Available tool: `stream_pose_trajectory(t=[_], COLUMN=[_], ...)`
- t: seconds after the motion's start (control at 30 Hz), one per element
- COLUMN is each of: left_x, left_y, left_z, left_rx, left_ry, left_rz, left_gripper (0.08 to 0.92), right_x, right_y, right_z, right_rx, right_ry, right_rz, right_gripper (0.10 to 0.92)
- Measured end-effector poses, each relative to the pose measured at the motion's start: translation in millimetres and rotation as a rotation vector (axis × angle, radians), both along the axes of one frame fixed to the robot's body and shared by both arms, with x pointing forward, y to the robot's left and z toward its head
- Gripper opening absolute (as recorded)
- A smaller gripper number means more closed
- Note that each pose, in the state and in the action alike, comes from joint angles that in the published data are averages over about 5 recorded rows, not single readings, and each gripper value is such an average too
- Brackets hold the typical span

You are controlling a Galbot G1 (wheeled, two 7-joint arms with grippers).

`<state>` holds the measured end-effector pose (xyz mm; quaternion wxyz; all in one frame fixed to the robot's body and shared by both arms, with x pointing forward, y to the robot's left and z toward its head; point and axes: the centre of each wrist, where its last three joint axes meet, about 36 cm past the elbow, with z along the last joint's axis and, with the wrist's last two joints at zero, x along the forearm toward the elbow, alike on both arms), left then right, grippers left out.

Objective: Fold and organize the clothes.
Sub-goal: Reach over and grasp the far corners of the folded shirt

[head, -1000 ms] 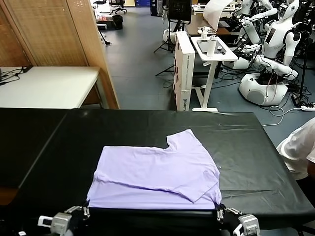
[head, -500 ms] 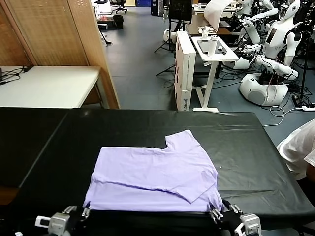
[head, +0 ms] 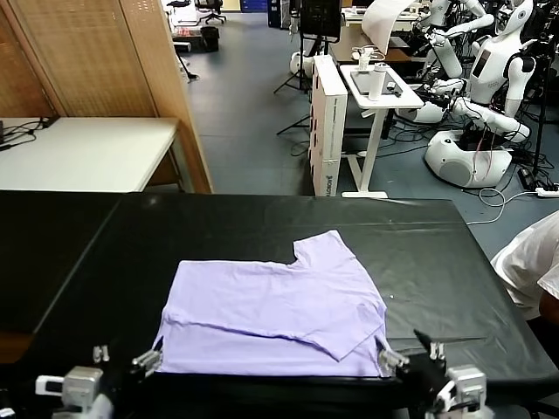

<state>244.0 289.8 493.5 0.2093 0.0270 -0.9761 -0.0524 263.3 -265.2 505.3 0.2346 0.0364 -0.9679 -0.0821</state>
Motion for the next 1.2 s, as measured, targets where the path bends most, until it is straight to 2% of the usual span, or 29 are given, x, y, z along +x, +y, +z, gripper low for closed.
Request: stream_pose_trajectory(t=[0.13,0.23,0.4,0.6,0.87,1.2], left_x=[16.4,29.6,53.6,83.4,115.1,138.7], left_y=[4.0,7.6,13.9,20.1,16.3,16.1], left_z=[-8.1,-16.6,-33.5,-55.4,-85.3,-103.8], left_rx=[-0.029,-0.034,-0.011,0.018,0.016,0.033], left_ry=[-0.094,-0.156,-0.213,-0.199,-0.171,-0.144], left_rz=[-0.008,-0.018,-0.019,-0.035,-0.058,-0.047], left_gripper=[0.907,0.907,0.907,0.907,0.907,0.907], right_x=[28.0,52.7,91.3,130.7,177.7,211.7], right_y=[-7.0,-12.4,-14.9,-5.5,12.8,37.3], right_z=[-7.1,-14.6,-33.2,-60.0,-84.2,-96.2], right_rx=[0.08,0.11,0.084,-0.018,-0.201,-0.236], right_ry=[-0.017,-0.065,-0.14,-0.178,-0.171,-0.153], right_rz=[-0.011,-0.013,0.038,0.151,0.186,0.199], right_gripper=[0.907,0.907,0.907,0.907,0.907,0.907])
